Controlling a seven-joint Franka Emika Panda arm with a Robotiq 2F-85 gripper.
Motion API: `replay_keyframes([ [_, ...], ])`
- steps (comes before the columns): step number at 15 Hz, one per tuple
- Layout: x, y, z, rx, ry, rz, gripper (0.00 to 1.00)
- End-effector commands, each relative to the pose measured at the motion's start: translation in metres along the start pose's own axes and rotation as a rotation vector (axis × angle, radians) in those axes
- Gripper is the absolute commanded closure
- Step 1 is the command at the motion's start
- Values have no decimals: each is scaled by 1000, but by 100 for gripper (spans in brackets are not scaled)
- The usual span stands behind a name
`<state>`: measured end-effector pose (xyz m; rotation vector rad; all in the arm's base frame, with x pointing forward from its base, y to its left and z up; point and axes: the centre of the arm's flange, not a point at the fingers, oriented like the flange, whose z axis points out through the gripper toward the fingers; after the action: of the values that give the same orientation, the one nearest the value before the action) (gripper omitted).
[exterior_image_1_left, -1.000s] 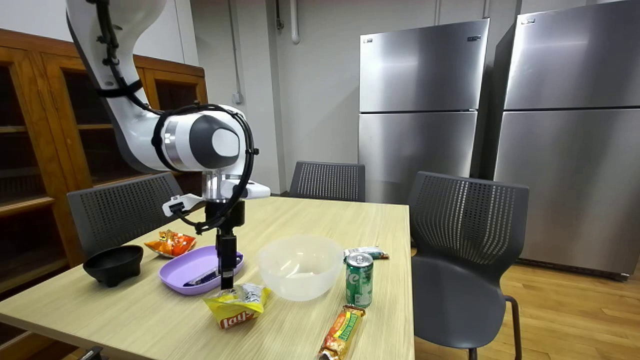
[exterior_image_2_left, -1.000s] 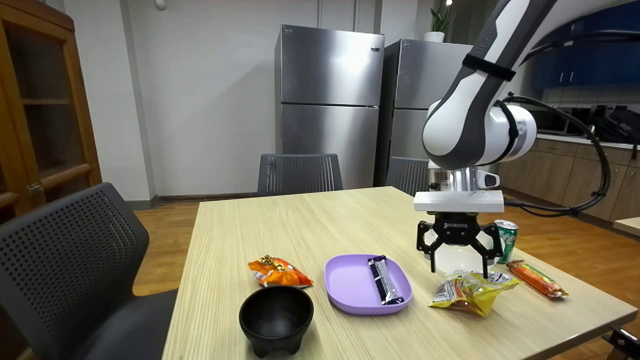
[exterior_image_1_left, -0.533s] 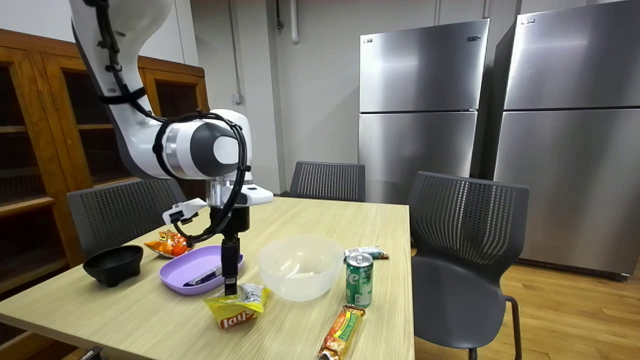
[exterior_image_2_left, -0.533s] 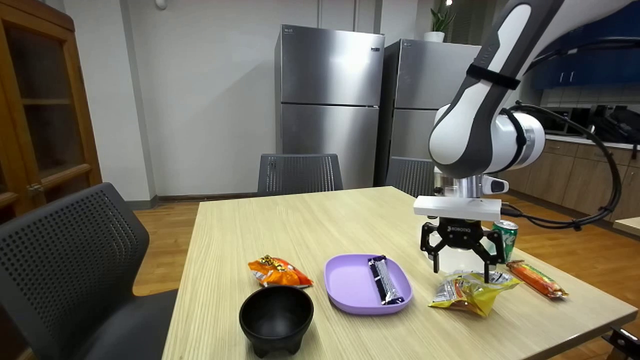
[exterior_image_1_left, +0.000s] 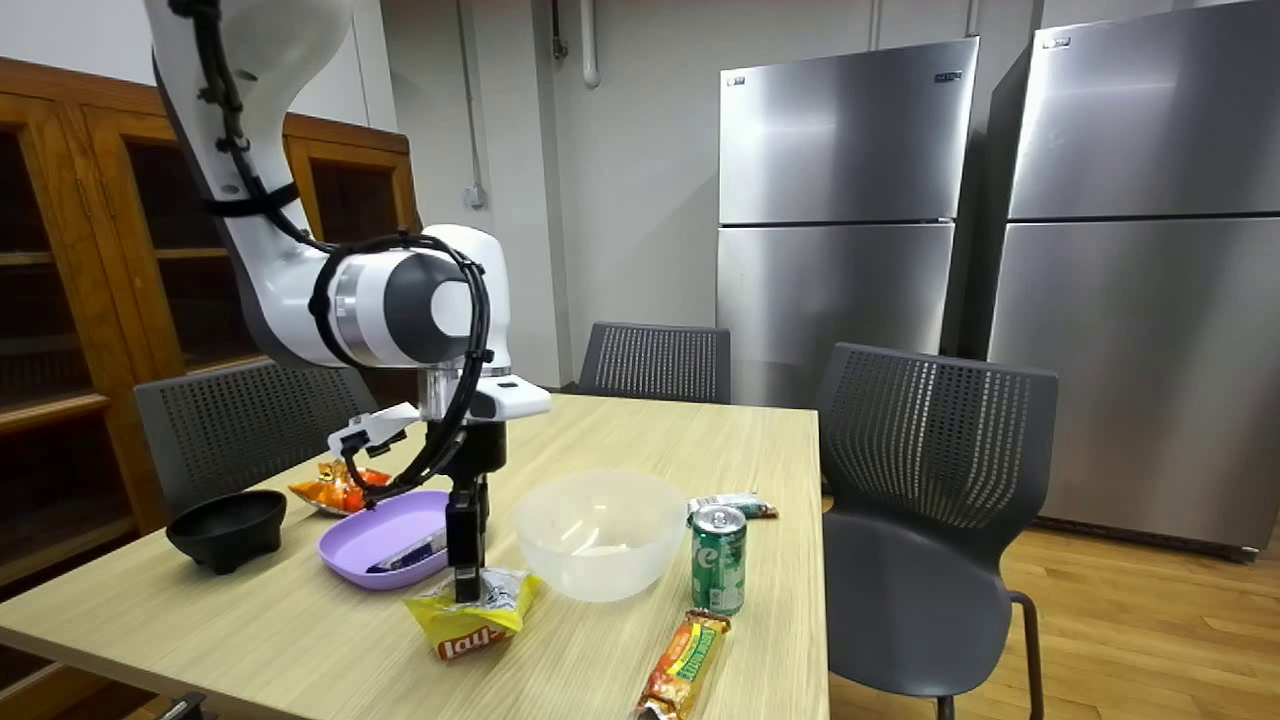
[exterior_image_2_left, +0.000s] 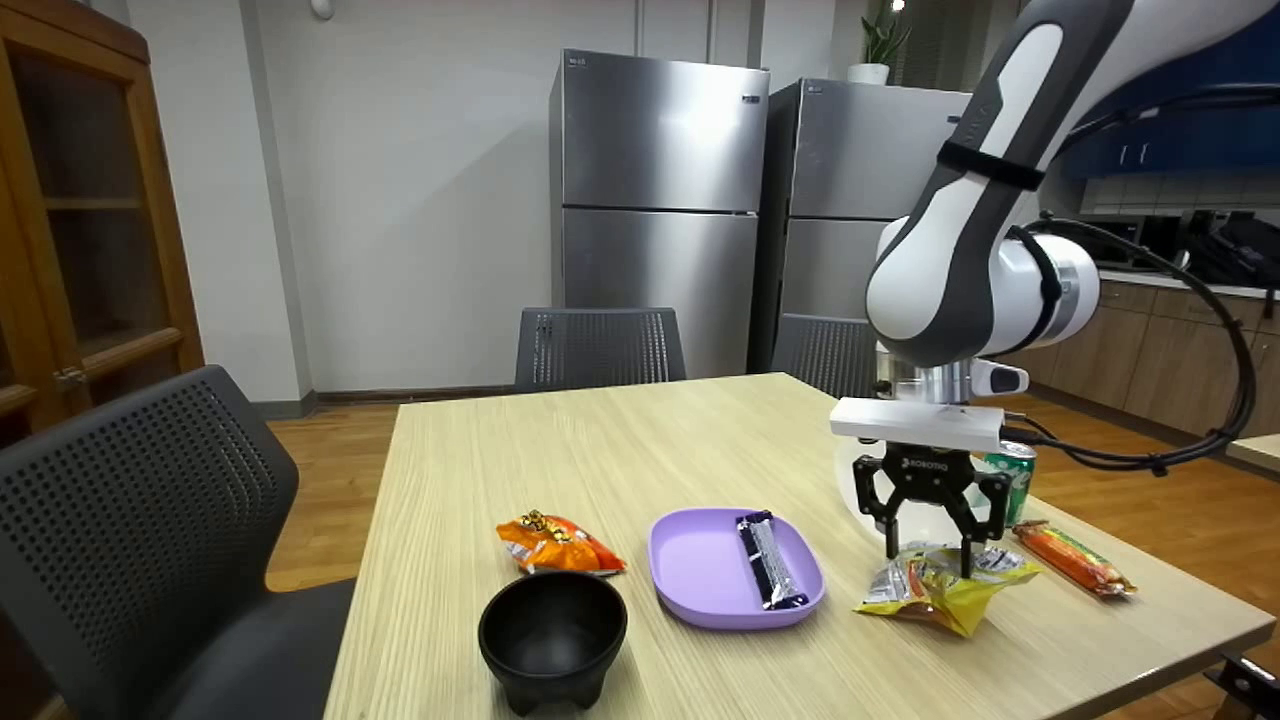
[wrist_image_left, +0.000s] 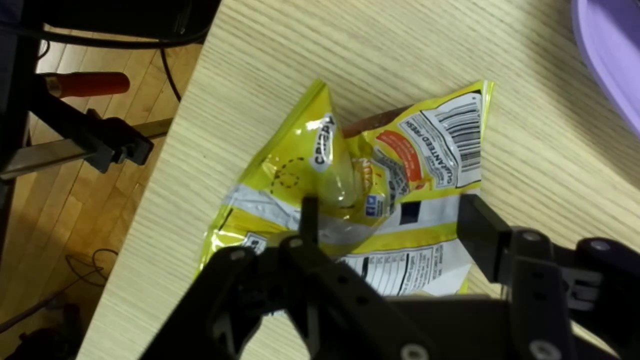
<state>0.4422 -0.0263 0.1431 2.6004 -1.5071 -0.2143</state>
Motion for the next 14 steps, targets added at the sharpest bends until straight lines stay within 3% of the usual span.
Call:
replay_keyframes([
  [1, -7, 2, 1, 2, 14, 19, 58],
  [7, -10, 2, 0, 1, 17, 13, 99],
  [14, -16, 10, -20, 18, 12, -42, 100],
])
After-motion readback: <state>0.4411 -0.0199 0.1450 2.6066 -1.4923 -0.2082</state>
